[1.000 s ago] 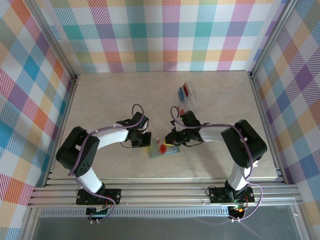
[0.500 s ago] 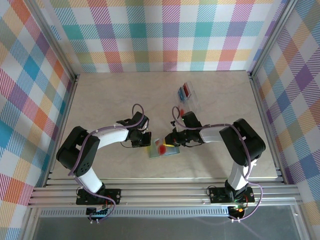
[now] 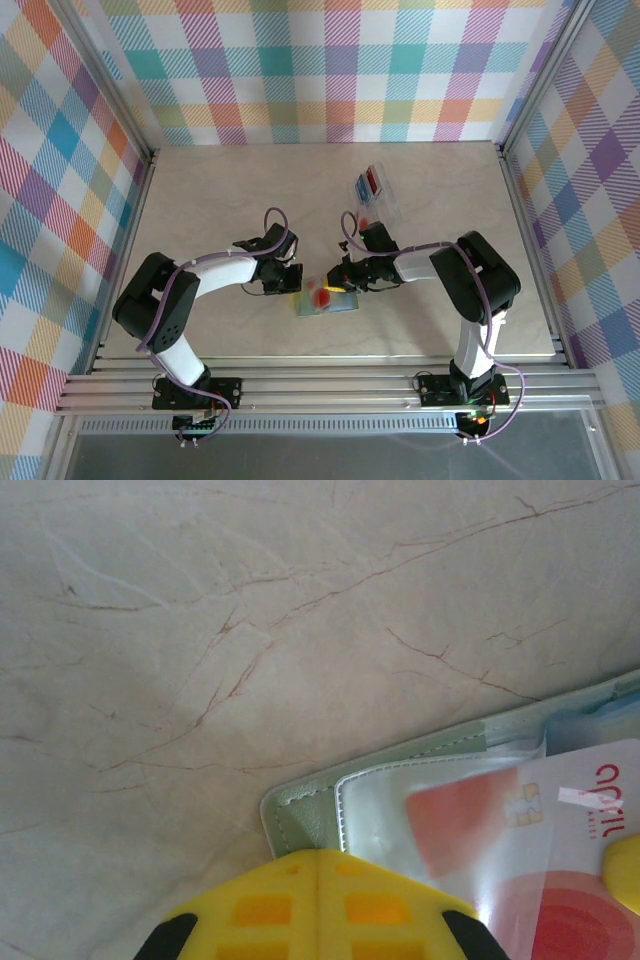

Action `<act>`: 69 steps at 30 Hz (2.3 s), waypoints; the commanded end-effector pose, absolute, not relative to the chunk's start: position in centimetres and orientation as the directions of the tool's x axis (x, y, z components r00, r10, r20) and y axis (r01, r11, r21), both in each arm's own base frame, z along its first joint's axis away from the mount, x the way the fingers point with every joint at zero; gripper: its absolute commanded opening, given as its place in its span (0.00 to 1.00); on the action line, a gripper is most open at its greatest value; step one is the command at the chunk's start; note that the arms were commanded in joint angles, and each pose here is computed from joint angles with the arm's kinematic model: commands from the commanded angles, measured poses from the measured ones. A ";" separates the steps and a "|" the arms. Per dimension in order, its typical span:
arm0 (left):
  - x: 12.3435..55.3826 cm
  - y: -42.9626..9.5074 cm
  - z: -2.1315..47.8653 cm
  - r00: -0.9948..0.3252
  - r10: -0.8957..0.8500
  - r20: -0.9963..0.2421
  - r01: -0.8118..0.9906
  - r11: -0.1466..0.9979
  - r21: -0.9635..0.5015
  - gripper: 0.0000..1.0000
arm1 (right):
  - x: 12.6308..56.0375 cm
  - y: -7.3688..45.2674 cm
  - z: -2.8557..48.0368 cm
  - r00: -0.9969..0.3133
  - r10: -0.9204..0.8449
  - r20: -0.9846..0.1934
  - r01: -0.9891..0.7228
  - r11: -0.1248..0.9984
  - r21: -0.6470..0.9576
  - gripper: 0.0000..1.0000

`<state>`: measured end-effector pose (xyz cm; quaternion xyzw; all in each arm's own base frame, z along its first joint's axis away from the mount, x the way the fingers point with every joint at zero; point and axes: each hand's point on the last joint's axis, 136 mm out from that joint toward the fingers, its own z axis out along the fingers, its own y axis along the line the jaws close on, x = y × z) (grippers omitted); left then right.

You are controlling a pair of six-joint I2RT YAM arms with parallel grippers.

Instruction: Put the credit cards into the card holder

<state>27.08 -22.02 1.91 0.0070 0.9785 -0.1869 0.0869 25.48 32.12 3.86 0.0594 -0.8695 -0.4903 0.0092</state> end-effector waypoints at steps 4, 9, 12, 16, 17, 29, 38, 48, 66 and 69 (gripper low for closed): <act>27.0 -21.4 0.2 -0.986 -0.003 -0.165 0.050 0.949 -0.312 0.00 | 26.6 33.2 3.9 -0.992 -0.085 -0.094 -0.125 0.529 0.839 0.00; 27.0 -21.4 0.2 -0.987 -0.004 -0.162 0.048 0.949 -0.313 0.00 | 26.1 34.0 3.1 -0.991 -0.082 -0.103 -0.131 0.550 0.825 0.00; 26.9 -21.4 0.2 -0.987 -0.004 -0.162 0.048 0.948 -0.315 0.00 | 26.0 34.2 2.6 -0.990 -0.074 -0.116 -0.138 0.569 0.811 0.00; 27.0 -21.5 0.3 -0.986 -0.004 -0.166 0.050 0.947 -0.319 0.00 | 25.9 34.0 2.0 -0.988 -0.063 -0.142 -0.150 0.625 0.766 0.00; 27.0 -21.4 0.3 -0.987 -0.005 -0.163 0.048 0.946 -0.319 0.00 | 25.8 34.1 2.0 -0.986 -0.068 -0.151 -0.160 0.633 0.757 0.00; 26.9 -21.4 0.6 -0.986 -0.007 -0.169 0.048 0.946 -0.321 0.00 | 25.4 32.9 2.3 -0.977 -0.099 -0.188 -0.203 0.703 0.682 0.00; 27.0 -21.4 0.6 -0.985 -0.006 -0.171 0.050 0.946 -0.321 0.00 | 26.0 31.3 3.3 -0.959 -0.128 -0.255 -0.258 0.766 0.588 0.00; 27.0 -21.4 0.5 -0.985 -0.005 -0.170 0.051 0.946 -0.320 0.00 | 26.3 31.1 3.2 -0.945 -0.168 -0.280 -0.301 0.781 0.547 0.00; 27.0 -21.5 -0.2 -0.988 -0.003 -0.155 0.046 0.949 -0.312 0.00 | 27.3 31.5 3.8 -0.916 -0.230 -0.328 -0.376 0.777 0.504 0.00; 27.0 -21.4 -0.2 -0.988 -0.005 -0.155 0.044 0.949 -0.313 0.00 | 27.5 31.8 3.5 -0.917 -0.217 -0.335 -0.371 0.772 0.516 0.00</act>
